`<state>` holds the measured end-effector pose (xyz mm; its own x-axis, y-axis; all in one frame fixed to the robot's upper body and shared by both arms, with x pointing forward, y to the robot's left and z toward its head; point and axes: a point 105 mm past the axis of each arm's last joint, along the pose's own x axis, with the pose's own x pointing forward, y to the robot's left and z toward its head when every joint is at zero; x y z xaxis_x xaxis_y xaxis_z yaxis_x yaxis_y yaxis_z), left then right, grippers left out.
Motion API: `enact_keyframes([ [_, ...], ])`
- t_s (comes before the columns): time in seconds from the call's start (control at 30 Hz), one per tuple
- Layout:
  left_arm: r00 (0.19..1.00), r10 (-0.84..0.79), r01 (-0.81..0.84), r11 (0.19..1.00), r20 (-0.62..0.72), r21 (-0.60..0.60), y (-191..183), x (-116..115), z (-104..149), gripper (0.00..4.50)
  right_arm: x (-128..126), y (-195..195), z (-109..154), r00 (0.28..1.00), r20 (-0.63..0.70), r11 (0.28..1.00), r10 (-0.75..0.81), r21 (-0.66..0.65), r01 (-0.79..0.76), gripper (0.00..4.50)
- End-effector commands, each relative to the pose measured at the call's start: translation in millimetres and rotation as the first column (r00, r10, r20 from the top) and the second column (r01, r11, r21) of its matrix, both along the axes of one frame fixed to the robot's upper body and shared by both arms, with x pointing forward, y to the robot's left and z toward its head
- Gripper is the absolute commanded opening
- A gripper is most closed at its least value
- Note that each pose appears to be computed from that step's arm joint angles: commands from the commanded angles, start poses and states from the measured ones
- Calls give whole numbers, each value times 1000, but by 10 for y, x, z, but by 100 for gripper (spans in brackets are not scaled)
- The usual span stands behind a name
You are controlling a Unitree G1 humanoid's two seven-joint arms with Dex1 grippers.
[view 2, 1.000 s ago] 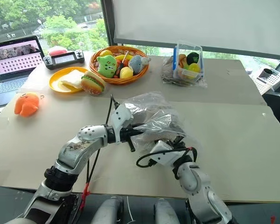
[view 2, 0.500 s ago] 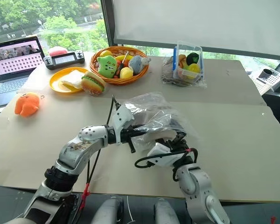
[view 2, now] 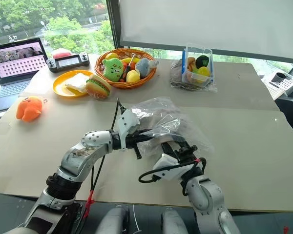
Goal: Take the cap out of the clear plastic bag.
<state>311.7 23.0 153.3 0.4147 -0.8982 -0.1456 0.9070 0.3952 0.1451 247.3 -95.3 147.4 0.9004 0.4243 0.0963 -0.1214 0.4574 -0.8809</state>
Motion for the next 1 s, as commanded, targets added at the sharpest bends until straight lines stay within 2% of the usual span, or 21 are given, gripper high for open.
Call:
enact_keyframes([
  [0.03,1000,-24,24,1000,17,-1,-36,-49,34,0,-79,-15,233,997,79,1000,26,9,-27,142],
  [0.37,1000,-18,18,1000,14,-3,-35,-37,36,0,-28,3,192,999,54,1000,9,10,-9,142],
  [0.57,1000,-17,17,1000,12,-4,-39,-40,40,0,15,39,23,1000,-20,1000,17,-24,-17,142],
  [0.77,1000,-15,15,1000,12,-3,-35,-47,46,0,51,69,-34,999,-42,999,22,-32,-23,142],
  [0.87,1000,-13,13,1000,12,-3,-31,-49,47,0,56,48,-12,999,-36,1000,9,-19,-10,77],
  [0.93,1000,-12,12,1000,11,-3,-31,-50,47,0,54,26,4,999,-32,1000,1,-15,-2,11],
  [1.0,1000,-11,11,1000,10,-4,-30,-49,48,0,49,11,11,999,-32,1000,-6,-11,6,3],
])
